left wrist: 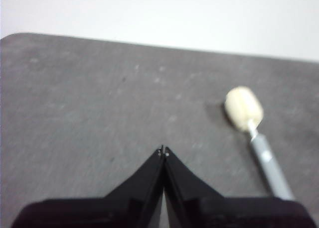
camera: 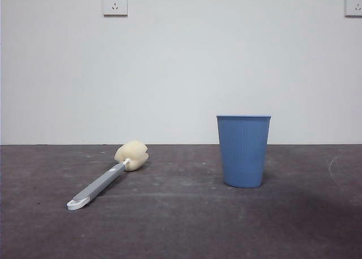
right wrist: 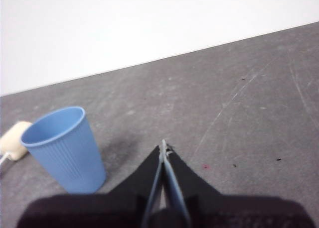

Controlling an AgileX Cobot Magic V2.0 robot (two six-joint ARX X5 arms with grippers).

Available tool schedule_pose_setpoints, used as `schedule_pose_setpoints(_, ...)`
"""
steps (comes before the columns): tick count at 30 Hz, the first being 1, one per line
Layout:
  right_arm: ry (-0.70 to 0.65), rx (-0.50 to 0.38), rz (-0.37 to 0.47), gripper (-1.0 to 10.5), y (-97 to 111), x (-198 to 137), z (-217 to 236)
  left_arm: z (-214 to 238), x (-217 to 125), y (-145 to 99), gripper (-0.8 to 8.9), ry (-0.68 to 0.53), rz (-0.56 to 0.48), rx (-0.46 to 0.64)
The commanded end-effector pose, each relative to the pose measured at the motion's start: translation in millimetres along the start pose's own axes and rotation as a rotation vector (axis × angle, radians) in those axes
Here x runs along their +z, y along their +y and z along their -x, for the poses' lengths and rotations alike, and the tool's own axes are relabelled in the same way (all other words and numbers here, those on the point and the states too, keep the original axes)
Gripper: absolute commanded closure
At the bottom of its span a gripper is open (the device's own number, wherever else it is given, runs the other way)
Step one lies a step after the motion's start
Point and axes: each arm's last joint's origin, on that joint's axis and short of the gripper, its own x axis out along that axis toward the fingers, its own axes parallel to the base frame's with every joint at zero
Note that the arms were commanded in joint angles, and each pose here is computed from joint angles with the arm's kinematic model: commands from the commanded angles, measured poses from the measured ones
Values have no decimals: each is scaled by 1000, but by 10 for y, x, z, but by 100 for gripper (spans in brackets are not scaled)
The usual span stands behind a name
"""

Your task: Pick up the cup brush,pick up the cup,insert the brush into the cup,clean the cup,put the cup brush back,put the cup back to the fixed position on the table

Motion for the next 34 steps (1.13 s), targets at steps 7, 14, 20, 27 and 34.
schedule_pose_setpoints(7,-38,56,-39,958,123,454,41,186,476,-86,820,-34,65,-20)
schedule_pose_setpoints(14,113,196,-34,958,269,948,-85,233,913,-185,820,70,69,-106)
schedule_pose_setpoints(20,303,285,49,958,396,1398,-215,178,1263,-273,820,204,56,-222)
schedule_pose_setpoints(27,525,313,142,958,496,1766,-264,143,1580,-370,820,381,39,-392)
schedule_pose_setpoints(34,682,335,158,958,555,1887,-213,196,1707,-404,820,528,-20,-437)
